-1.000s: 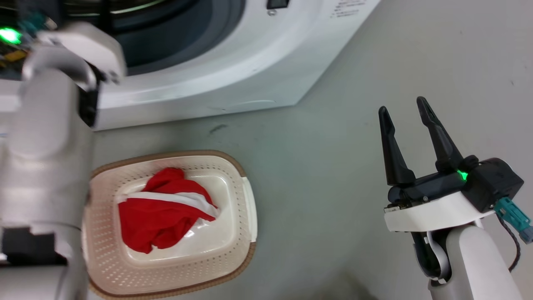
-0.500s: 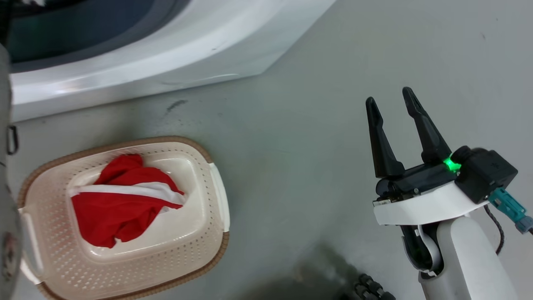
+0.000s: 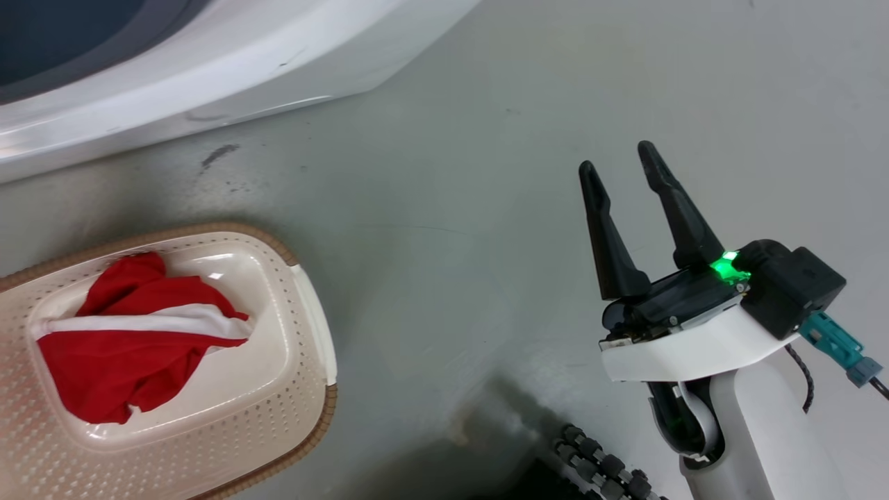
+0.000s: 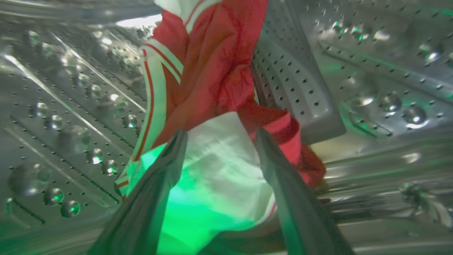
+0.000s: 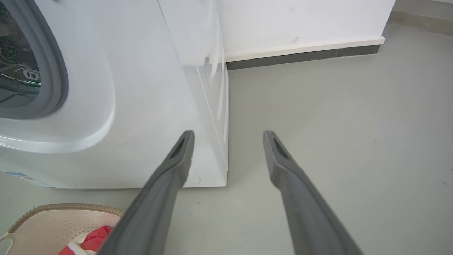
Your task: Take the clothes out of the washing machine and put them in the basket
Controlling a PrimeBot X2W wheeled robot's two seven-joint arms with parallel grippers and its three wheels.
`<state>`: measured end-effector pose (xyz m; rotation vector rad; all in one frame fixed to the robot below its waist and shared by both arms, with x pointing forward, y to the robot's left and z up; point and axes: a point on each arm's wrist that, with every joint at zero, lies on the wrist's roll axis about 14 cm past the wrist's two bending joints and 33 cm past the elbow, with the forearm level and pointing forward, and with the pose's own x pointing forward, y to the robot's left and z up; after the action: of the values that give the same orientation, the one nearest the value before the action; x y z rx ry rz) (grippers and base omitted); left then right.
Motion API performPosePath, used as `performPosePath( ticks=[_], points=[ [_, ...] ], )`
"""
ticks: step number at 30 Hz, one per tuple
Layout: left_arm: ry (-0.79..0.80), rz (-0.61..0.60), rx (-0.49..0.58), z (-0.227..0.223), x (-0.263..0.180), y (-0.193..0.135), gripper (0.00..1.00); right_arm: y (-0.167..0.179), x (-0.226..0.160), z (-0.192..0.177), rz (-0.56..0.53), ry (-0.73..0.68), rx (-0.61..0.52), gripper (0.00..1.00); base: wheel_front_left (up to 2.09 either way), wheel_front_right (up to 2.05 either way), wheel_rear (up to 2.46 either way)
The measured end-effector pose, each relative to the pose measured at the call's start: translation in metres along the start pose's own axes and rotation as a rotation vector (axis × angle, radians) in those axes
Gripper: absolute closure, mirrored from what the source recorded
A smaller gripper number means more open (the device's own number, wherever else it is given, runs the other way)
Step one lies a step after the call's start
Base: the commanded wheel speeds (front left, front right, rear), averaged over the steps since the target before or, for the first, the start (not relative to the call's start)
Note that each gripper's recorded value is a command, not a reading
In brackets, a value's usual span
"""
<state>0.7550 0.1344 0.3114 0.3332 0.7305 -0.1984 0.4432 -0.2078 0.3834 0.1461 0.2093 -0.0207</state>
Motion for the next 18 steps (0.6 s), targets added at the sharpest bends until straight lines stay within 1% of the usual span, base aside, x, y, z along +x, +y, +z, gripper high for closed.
performPosePath(
  ticks=[7,13,14,15,16,18],
  points=[
    [0.150,0.015,0.046,-0.027,0.011,0.002,0.00,0.000,-0.006,-0.004,-0.006,0.020,0.015,0.00,0.00,0.00,0.00],
    [0.204,0.028,0.059,-0.032,0.013,0.005,0.00,0.000,-0.013,-0.006,-0.016,0.032,0.030,0.00,0.00,0.00,0.00],
    [0.206,0.033,0.058,-0.032,0.014,0.006,0.16,0.000,-0.014,-0.006,-0.016,0.033,0.030,0.00,0.00,0.00,0.00],
    [0.208,0.038,0.058,-0.032,0.014,0.006,0.56,0.000,-0.014,-0.006,-0.016,0.034,0.033,0.00,0.00,0.00,0.00],
    [0.205,0.043,0.060,-0.032,0.014,0.007,1.00,0.000,-0.015,-0.005,-0.016,0.034,0.034,0.00,0.00,0.00,0.00],
    [0.192,0.053,0.062,-0.030,0.013,0.007,1.00,0.000,-0.017,-0.005,-0.018,0.033,0.034,0.00,0.00,0.00,0.00]
  ],
)
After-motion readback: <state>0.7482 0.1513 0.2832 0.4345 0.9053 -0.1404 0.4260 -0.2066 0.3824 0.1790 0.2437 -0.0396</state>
